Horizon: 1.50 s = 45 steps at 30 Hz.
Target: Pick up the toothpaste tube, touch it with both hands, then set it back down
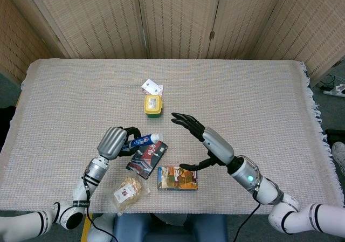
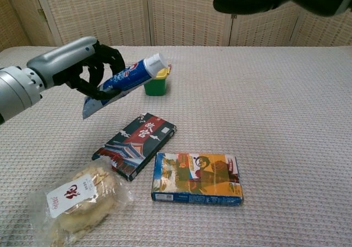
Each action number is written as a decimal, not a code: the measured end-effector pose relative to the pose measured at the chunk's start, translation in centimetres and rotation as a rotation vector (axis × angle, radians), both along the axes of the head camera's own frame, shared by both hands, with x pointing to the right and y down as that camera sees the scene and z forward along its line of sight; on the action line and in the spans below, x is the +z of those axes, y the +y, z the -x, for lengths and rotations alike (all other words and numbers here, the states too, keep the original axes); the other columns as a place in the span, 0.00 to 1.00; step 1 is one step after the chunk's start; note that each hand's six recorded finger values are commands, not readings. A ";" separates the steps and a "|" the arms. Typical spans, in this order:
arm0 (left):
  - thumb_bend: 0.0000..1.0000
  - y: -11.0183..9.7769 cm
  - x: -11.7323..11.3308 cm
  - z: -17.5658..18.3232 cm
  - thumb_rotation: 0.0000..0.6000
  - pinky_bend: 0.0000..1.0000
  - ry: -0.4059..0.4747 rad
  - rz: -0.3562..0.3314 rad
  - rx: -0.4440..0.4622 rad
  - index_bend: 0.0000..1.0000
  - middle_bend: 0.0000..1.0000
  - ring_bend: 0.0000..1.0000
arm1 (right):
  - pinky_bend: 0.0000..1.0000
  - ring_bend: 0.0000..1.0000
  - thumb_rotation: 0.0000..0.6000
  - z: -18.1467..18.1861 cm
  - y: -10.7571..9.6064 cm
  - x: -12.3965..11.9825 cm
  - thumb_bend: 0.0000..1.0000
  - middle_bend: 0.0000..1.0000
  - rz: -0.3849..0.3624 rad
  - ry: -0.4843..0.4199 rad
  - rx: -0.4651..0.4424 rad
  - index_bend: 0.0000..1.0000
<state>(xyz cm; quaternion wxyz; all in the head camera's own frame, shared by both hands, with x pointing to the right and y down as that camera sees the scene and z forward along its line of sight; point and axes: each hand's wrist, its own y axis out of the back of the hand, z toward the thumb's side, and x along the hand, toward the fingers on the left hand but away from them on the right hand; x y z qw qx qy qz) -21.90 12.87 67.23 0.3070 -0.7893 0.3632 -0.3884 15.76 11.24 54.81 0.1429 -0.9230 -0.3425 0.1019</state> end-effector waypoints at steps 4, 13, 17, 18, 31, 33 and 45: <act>0.78 -0.6 1.9 2.0 1.00 0.59 -0.142 0.015 -0.005 0.72 0.81 0.66 | 0.00 0.00 0.96 -2.0 0.2 -0.2 0.26 0.00 -0.039 0.065 0.015 0.00; 0.73 -1.1 5.3 5.5 1.00 0.54 -0.371 0.099 -0.078 0.54 0.65 0.52 | 0.00 0.00 0.96 -5.9 1.2 -0.1 0.26 0.00 -0.089 0.193 0.037 0.00; 0.57 -0.9 6.2 6.0 1.00 0.47 -0.414 0.149 -0.100 0.34 0.50 0.39 | 0.00 0.00 0.96 -7.4 1.6 0.0 0.26 0.00 -0.101 0.242 0.049 0.00; 0.53 -0.8 6.3 6.0 1.00 0.45 -0.416 0.159 -0.105 0.31 0.47 0.37 | 0.00 0.00 0.96 -7.7 1.7 0.0 0.26 0.00 -0.103 0.251 0.051 0.00; 0.42 -1.3 1.6 8.5 1.00 0.29 -0.313 0.076 -0.183 0.25 0.38 0.27 | 0.00 0.00 1.00 -14.4 2.5 0.3 0.26 0.00 -0.171 0.527 0.124 0.00; 0.42 -1.2 0.3 9.6 1.00 0.28 -0.307 0.045 -0.200 0.27 0.38 0.27 | 0.00 0.00 1.00 -15.7 2.7 0.4 0.26 0.00 -0.195 0.606 0.142 0.00; 0.42 2.7 -7.5 18.1 1.00 0.21 -0.388 -0.158 -0.310 0.29 0.38 0.26 | 0.00 0.00 1.00 -24.5 6.4 -0.6 0.26 0.00 -0.211 0.932 0.341 0.00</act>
